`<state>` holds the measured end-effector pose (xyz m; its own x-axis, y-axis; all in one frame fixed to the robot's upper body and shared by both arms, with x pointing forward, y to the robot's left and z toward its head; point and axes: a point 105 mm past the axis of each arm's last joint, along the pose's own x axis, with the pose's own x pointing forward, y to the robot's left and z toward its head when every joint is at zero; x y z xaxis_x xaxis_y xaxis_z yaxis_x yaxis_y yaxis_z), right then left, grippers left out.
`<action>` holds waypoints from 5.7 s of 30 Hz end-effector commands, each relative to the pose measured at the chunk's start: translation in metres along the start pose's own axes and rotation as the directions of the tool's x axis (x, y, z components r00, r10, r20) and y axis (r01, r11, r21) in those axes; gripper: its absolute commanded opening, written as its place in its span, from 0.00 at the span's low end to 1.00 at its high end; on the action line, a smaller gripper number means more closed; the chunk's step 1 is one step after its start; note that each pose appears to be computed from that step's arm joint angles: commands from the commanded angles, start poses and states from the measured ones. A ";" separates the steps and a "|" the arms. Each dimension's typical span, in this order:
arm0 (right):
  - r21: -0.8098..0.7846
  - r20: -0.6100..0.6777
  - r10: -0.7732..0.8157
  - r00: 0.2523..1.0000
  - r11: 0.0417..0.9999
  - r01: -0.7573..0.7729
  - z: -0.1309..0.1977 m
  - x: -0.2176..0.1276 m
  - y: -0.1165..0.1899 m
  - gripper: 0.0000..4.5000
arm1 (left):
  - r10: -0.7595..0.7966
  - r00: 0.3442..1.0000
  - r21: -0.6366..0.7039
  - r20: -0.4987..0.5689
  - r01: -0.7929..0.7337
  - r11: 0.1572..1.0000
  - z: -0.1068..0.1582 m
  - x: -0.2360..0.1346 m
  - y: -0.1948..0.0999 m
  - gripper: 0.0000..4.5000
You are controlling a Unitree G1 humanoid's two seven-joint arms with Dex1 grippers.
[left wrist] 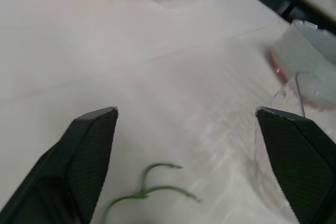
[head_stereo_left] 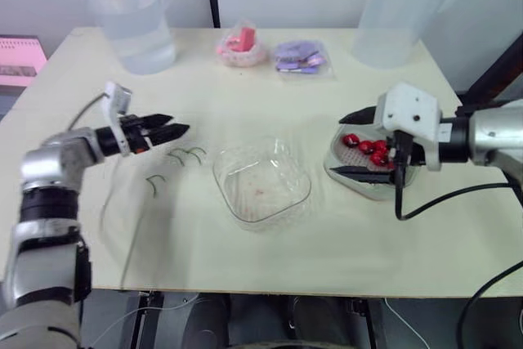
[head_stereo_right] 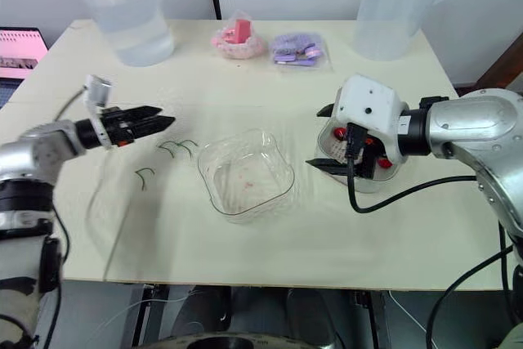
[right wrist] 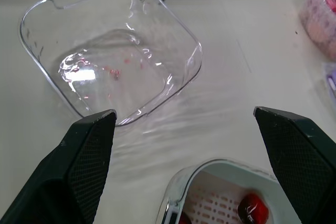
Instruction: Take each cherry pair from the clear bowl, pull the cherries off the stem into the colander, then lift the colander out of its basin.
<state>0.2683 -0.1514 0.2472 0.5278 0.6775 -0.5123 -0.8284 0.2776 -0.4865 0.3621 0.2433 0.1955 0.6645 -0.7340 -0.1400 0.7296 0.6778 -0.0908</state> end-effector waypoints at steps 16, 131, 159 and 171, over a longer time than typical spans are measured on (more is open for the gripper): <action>0.103 -0.359 -0.143 0.922 0.976 0.192 -0.082 -0.113 -0.045 1.00 | -0.130 0.927 0.506 -0.353 0.305 0.807 0.039 -0.104 -0.069 0.99; -0.224 -0.319 0.133 0.939 0.951 -0.211 0.039 0.139 -0.088 0.05 | -0.254 0.957 0.562 -0.139 0.287 0.776 0.048 -0.042 -0.117 1.00; -0.254 -0.169 0.116 0.979 0.955 -0.157 0.033 0.032 -0.118 0.99 | -0.073 0.989 0.481 -0.126 0.125 0.868 0.027 -0.076 -0.084 1.00; -0.004 -0.214 -0.144 0.966 0.989 0.147 -0.034 -0.105 -0.064 0.99 | 0.007 0.975 0.389 -0.222 0.082 0.918 0.039 -0.093 -0.060 1.00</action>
<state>0.2810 -0.2599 0.2908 0.6124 0.4769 -0.6304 -0.7903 0.3498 -0.5031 0.2655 0.2654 0.2393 0.6025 -0.7122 -0.3602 0.7980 0.5460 0.2552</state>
